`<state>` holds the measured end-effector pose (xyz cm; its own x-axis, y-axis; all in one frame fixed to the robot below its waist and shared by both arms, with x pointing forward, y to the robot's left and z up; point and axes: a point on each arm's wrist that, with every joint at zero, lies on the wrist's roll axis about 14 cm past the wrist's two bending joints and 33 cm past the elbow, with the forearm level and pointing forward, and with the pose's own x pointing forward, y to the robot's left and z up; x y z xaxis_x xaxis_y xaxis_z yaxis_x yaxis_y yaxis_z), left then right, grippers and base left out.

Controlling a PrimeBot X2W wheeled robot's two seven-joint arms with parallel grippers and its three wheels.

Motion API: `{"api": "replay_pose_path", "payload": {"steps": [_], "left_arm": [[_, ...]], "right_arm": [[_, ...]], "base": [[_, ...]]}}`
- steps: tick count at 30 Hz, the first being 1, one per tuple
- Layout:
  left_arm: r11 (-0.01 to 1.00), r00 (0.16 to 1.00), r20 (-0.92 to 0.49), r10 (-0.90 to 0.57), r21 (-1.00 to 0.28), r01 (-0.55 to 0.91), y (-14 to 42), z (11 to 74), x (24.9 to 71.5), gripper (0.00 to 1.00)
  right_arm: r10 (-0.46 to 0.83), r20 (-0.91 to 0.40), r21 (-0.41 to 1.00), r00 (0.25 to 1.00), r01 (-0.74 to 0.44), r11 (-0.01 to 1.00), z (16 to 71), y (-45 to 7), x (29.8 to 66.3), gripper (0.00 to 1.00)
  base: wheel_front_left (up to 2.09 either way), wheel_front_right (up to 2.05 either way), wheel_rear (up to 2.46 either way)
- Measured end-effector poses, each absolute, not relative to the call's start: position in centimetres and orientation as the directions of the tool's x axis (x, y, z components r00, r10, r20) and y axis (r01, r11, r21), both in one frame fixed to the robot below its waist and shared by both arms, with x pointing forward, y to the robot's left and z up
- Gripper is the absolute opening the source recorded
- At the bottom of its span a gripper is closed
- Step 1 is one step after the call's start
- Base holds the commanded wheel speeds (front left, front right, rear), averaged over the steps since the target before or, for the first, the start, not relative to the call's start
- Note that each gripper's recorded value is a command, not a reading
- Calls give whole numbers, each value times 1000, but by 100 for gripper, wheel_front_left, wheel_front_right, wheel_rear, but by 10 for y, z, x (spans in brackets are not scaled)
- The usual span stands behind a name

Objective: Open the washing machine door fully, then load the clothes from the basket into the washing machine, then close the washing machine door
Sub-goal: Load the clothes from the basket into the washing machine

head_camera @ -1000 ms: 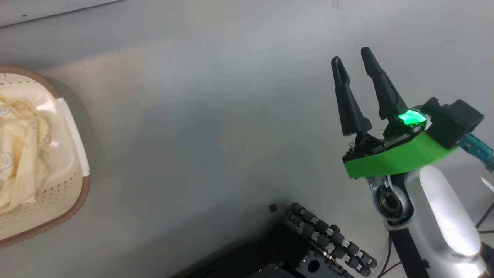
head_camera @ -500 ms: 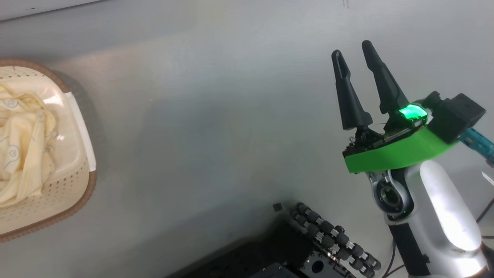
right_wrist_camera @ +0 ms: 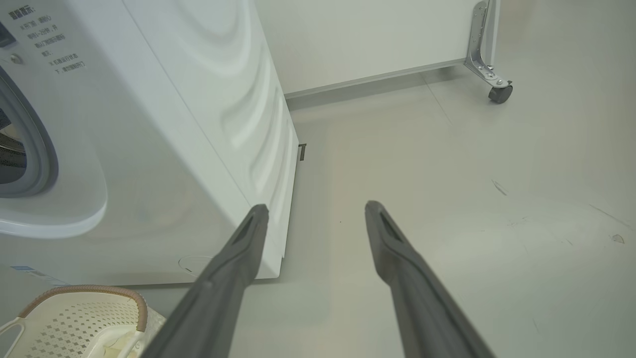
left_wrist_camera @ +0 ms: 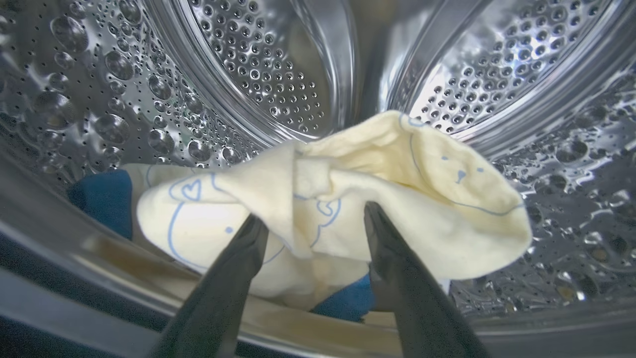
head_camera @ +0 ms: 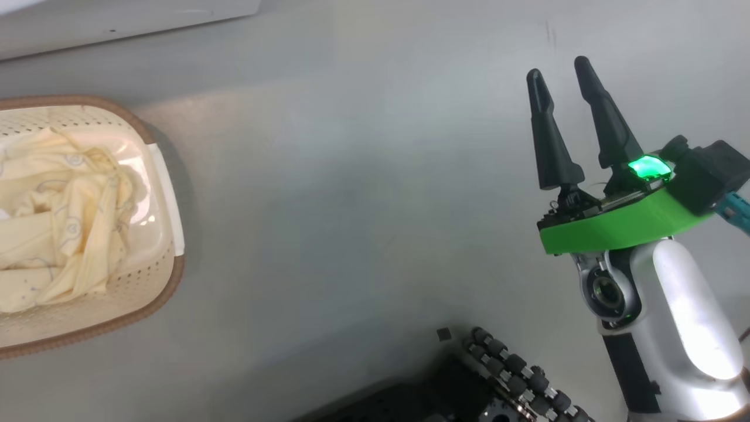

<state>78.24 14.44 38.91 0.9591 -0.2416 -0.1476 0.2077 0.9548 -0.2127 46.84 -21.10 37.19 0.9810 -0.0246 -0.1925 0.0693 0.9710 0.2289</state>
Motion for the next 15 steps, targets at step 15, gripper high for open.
{"api": "replay_pose_path", "payload": {"steps": [15], "left_arm": [[954, 962, -101, -253, -190, 231, 140, 398, 679, 100]], "right_arm": [[-21, -114, 214, 993, 45, 976, 408, -206, 462, 100]], "base": [[0, 0, 0]]}}
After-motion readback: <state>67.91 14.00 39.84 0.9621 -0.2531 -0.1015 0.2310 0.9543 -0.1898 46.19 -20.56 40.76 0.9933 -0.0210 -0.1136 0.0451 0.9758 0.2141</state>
